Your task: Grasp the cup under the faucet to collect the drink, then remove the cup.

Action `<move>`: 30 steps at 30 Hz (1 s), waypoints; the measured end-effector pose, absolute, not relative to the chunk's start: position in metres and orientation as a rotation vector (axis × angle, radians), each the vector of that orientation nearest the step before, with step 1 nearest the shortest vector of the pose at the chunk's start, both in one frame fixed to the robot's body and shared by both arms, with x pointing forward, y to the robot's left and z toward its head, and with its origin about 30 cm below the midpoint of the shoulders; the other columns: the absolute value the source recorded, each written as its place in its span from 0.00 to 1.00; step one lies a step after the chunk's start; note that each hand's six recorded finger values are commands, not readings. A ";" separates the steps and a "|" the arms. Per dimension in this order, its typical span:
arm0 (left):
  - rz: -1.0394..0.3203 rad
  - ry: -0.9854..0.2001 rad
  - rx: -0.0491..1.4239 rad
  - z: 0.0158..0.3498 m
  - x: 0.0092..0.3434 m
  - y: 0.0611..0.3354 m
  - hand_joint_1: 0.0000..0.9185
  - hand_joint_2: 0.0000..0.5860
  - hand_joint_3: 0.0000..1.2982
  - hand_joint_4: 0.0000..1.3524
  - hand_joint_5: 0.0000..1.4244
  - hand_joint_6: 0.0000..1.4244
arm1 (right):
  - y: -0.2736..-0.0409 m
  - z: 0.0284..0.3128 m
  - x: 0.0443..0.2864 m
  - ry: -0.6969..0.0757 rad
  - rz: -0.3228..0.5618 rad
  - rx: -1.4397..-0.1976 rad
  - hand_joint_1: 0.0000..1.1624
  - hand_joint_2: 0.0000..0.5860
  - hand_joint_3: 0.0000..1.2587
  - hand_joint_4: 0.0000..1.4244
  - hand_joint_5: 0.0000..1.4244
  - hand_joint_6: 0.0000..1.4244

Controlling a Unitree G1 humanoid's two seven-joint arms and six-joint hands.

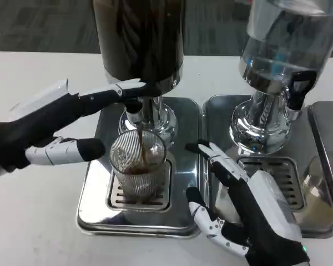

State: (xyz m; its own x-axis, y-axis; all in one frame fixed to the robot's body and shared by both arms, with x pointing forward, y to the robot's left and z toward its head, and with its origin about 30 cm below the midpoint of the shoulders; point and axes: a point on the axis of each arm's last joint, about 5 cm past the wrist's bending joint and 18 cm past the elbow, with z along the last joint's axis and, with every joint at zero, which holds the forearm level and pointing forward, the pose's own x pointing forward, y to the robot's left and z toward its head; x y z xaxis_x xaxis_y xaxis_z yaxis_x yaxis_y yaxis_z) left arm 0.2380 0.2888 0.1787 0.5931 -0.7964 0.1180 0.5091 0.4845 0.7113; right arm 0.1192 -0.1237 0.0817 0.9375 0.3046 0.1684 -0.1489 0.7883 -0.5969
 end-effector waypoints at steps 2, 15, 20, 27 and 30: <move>-0.826 -0.473 0.683 0.178 0.238 0.289 0.00 0.11 0.14 0.05 0.06 0.08 | -0.125 0.081 0.121 -0.260 0.250 -0.604 0.43 0.65 0.11 0.06 0.09 0.17; -0.822 -0.471 0.687 0.178 0.235 0.290 0.00 0.11 0.14 0.05 0.06 0.08 | -0.123 0.086 0.142 -0.258 0.368 -0.559 0.44 0.42 0.02 0.00 0.05 0.14; -0.817 -0.473 0.687 0.178 0.234 0.290 0.00 0.12 0.14 0.05 0.06 0.08 | -0.122 0.086 0.151 -0.255 0.403 -0.551 0.44 0.39 0.01 0.00 0.04 0.13; -0.816 -0.472 0.691 0.179 0.234 0.290 0.00 0.12 0.14 0.05 0.06 0.08 | -0.118 0.084 0.159 -0.247 0.447 -0.545 0.45 0.38 0.00 0.00 0.03 0.12; -0.811 -0.474 0.690 0.179 0.233 0.291 0.00 0.12 0.14 0.05 0.06 0.08 | -0.117 0.085 0.161 -0.252 0.450 -0.543 0.45 0.38 0.00 0.00 0.03 0.12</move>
